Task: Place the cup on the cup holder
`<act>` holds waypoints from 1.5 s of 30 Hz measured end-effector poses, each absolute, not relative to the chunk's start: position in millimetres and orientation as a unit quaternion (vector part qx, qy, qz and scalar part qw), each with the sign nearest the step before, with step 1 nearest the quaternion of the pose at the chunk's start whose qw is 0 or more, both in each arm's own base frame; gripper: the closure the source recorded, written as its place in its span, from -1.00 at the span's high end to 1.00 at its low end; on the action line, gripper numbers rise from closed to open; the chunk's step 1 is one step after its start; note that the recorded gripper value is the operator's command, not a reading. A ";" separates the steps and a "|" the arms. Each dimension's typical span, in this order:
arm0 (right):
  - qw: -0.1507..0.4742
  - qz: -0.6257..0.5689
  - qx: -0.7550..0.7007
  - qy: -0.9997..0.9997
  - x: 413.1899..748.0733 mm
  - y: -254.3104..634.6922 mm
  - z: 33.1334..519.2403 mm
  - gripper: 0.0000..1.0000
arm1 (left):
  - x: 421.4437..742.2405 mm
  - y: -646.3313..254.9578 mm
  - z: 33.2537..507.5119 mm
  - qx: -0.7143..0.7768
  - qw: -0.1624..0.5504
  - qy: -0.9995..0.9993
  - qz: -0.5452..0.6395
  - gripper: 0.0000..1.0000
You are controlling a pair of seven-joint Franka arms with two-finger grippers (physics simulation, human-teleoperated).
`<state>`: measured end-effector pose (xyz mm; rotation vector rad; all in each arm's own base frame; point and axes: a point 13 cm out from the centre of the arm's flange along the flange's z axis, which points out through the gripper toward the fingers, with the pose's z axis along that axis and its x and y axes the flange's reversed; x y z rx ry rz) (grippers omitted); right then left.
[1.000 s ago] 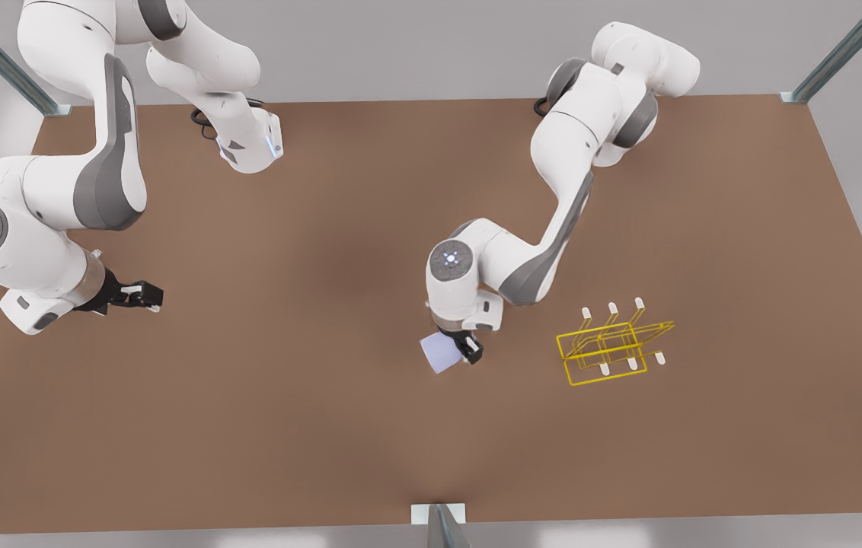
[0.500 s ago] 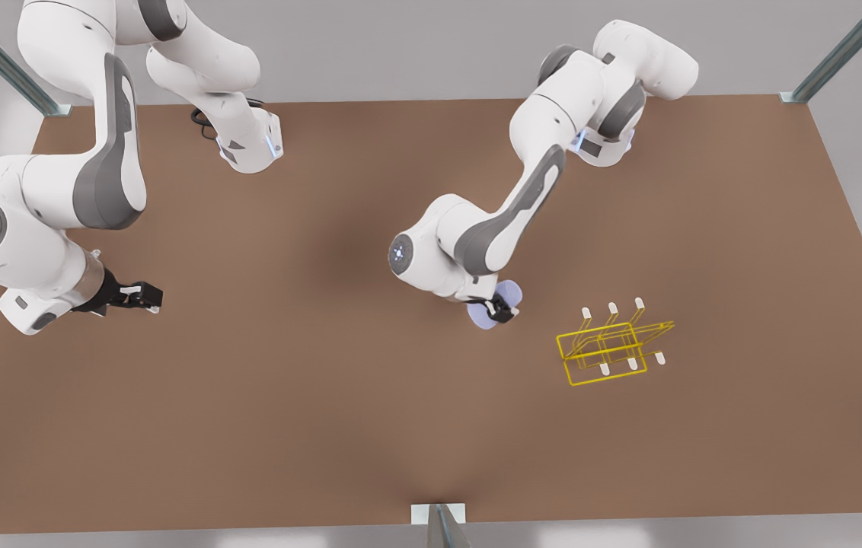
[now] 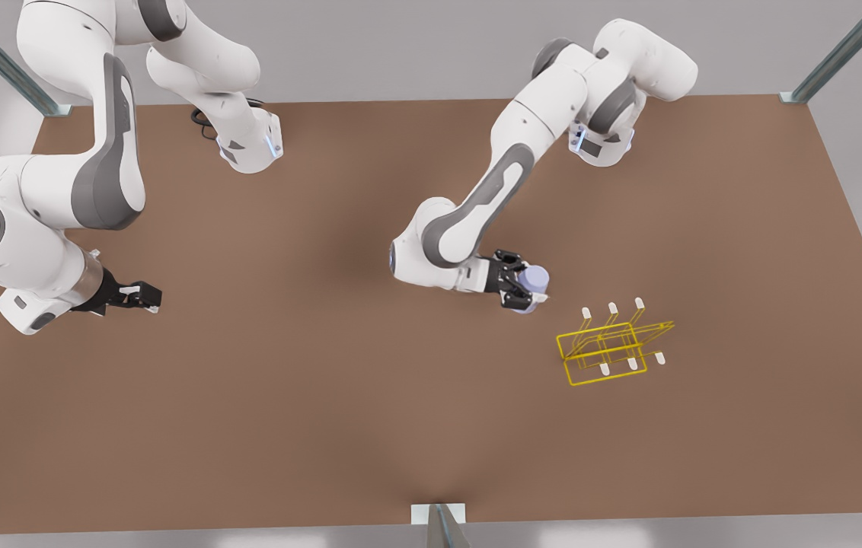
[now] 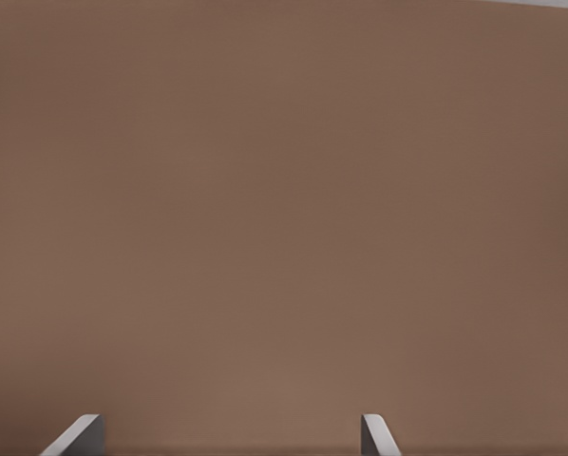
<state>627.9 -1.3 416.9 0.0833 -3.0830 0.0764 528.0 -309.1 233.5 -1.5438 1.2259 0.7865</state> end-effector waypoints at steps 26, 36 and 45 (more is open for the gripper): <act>0.030 0.024 0.025 -0.999 627.8 -3.1 415.4 1.00 | 564.8 -312.5 245.5 -0.517 0.562 0.581 0.283 0.54; 0.030 0.024 0.025 -0.999 627.6 -3.0 415.2 1.00 | 576.2 -269.5 240.2 -0.476 0.571 0.593 0.311 0.56; 0.027 0.024 0.024 -0.999 630.4 -3.7 414.3 1.00 | 589.8 -235.6 233.9 -0.459 0.577 0.596 0.317 0.56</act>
